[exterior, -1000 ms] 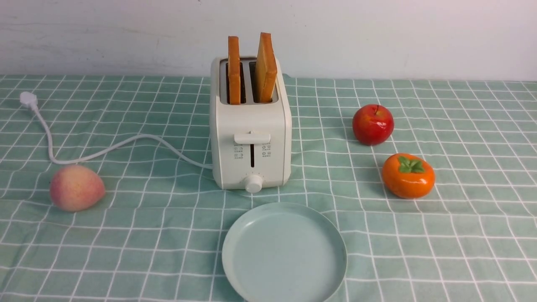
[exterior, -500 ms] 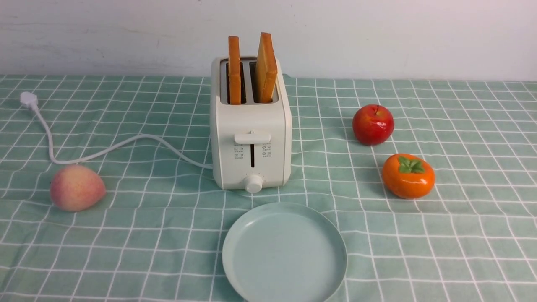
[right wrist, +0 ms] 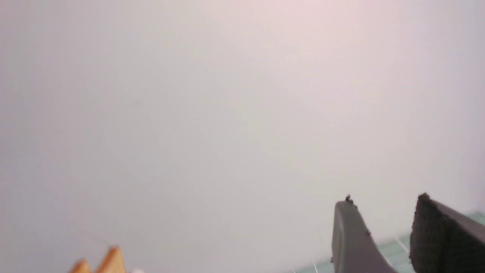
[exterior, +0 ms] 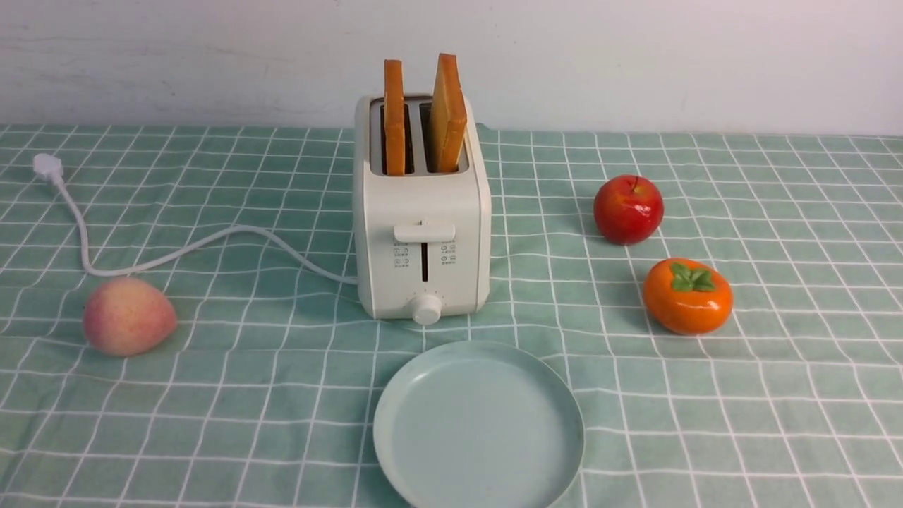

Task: Take toasted bread from bread machine on blue coffee table place on plate.
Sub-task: 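Grasp the toast slice in the toaster and pull it up out of the slot with the right gripper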

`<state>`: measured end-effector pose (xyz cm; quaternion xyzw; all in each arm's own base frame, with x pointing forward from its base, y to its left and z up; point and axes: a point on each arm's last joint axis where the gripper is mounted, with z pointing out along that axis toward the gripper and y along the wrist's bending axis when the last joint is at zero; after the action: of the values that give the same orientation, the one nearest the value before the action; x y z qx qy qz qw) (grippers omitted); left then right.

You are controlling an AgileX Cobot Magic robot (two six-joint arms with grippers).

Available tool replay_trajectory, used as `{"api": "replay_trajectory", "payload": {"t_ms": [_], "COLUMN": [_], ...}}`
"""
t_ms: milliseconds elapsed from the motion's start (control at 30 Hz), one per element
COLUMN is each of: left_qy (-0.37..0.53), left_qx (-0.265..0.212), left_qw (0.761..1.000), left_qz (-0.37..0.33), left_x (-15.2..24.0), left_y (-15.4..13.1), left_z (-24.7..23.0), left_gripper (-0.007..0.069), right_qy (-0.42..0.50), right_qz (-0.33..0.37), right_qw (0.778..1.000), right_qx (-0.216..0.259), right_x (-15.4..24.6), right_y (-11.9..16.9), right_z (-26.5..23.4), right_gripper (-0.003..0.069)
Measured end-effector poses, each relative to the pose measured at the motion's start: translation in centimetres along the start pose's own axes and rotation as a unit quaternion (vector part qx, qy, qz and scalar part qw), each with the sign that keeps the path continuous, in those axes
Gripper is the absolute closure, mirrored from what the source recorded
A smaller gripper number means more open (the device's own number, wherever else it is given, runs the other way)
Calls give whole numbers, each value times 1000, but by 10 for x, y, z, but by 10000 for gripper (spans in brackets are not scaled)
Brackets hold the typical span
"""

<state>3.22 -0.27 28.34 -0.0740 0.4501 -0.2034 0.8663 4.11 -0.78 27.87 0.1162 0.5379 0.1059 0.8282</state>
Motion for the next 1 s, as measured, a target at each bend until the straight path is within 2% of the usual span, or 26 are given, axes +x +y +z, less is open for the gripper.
{"api": "replay_trajectory", "payload": {"t_ms": [33, 133, 200, 300, 333, 433, 467, 533, 633, 667, 767, 800, 833, 867, 900, 933, 967, 1000], "left_qy": [-2, 6, 46, 129, 141, 239, 245, 328, 418, 444, 499, 498, 517, 519, 528, 531, 532, 534], "left_qx": [0, -4, -22, -60, -65, -109, -112, -148, -189, -202, -228, -228, -236, -236, -240, -242, -242, -243], "left_qw": [1000, 1000, 999, 990, 988, 965, 963, 933, 889, 873, 835, 835, 820, 819, 812, 810, 809, 807], "left_qz": [2, 10, 12, 2, 1, -2, -2, -2, -8, -18, -48, -48, -60, -61, -65, -65, -65, -67], "left_x": [-22, -52, -72, -76, -75, -57, -55, -32, -8, -1, 13, 13, 19, 19, 23, 24, 24, 26], "left_y": [-9, -21, -29, -30, -30, -21, -21, -10, 0, 2, 5, 5, 6, 6, 7, 7, 7, 8], "left_z": [10, 31, 61, 103, 108, 135, 136, 143, 140, 139, 135, 135, 134, 134, 134, 134, 134, 134], "left_gripper": [408, 405, 401, 397, 397, 394, 394, 391, 390, 390, 389, 389, 389, 389, 389, 389, 389, 389], "right_qy": [-23, -32, -16, 56, 69, 202, 206, 287, 383, 422, 506, 507, 535, 534, 541, 536, 538, 529], "right_qz": [3, 5, 7, -8, -10, -63, -69, -81, -48, -31, -15, -16, -17, -17, -24, -26, -26, -28], "right_qw": [1000, 999, 999, 997, 996, 976, 974, 953, 921, 905, 857, 856, 833, 833, 820, 819, 817, 817], "right_qx": [-13, -23, -33, -49, -48, -58, -59, -54, -47, -51, -96, -100, -141, -146, -186, -205, -204, -227], "right_x": [-34, -72, -102, -126, -122, -107, -107, -78, -33, -15, 22, 24, 42, 40, 54, 56, 59, 62], "right_y": [12, 27, 42, 62, 61, 69, 69, 65, 58, 57, 65, 66, 79, 81, 100, 113, 113, 132], "right_z": [9, 29, 57, 108, 111, 162, 165, 191, 214, 222, 238, 240, 252, 252, 267, 274, 275, 287], "right_gripper": [419, 419, 419, 419, 419, 419, 419, 419, 419, 419, 419, 419, 419, 419, 412, 407, 406, 393]}}
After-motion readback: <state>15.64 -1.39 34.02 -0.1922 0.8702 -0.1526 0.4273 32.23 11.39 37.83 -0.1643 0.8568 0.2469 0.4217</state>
